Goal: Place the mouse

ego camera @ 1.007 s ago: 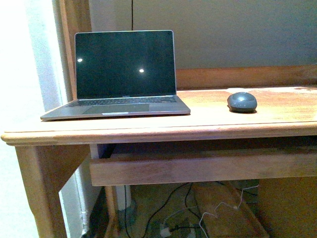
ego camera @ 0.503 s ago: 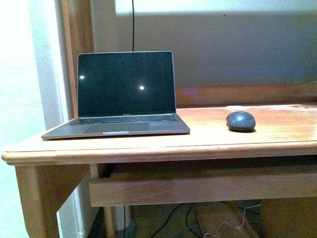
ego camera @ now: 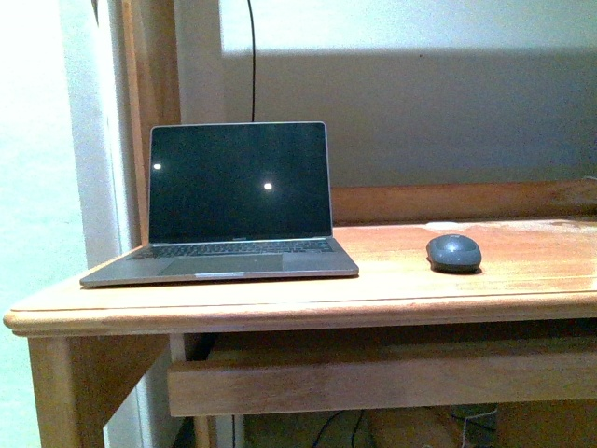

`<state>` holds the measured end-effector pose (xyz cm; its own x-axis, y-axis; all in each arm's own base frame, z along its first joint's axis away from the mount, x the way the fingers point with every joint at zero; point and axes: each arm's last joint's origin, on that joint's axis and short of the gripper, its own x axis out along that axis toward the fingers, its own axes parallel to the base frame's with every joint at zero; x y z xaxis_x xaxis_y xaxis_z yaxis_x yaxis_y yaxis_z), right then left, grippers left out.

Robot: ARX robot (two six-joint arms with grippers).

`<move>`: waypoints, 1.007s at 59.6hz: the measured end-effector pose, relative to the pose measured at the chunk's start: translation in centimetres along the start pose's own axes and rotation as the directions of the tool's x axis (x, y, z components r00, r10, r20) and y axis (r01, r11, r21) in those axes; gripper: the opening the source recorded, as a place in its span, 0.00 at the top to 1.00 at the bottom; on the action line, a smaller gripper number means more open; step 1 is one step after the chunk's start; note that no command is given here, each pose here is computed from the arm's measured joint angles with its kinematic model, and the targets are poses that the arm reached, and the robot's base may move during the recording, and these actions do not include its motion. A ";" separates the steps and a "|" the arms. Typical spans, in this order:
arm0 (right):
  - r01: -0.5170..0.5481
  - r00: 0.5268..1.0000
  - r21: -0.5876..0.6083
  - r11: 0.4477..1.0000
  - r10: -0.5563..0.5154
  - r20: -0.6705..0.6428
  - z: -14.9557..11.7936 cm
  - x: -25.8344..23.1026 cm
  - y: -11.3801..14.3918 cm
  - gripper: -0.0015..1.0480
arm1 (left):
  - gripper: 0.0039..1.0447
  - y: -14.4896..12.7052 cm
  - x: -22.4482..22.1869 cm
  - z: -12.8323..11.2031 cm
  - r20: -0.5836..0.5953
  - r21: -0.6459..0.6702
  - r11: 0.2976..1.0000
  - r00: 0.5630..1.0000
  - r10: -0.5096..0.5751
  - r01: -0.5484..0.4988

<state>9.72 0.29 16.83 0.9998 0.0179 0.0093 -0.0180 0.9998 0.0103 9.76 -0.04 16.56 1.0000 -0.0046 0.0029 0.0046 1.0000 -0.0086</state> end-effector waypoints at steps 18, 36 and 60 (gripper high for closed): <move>0.017 1.000 -0.004 1.000 -0.017 0.002 0.0 0.0 -0.3 0.97 | 0.07 0.0 0.0 0.0 0.000 0.000 1.000 1.000 0.000 0.000; 0.017 1.000 -0.006 1.000 -0.017 0.002 0.0 0.0 -0.3 0.54 | 0.07 0.0 0.0 0.0 0.000 0.000 1.000 1.000 0.000 0.000; 0.017 1.000 -0.006 1.000 -0.017 0.002 0.0 0.0 -0.3 0.07 | 0.07 0.0 0.0 0.0 0.000 0.000 1.000 1.000 0.000 0.000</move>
<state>9.71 0.02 16.85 0.9999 0.0008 0.0113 -0.0008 1.0000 0.0040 9.76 -0.04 16.56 1.0000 -0.0042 0.0029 0.0042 1.0000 -0.0086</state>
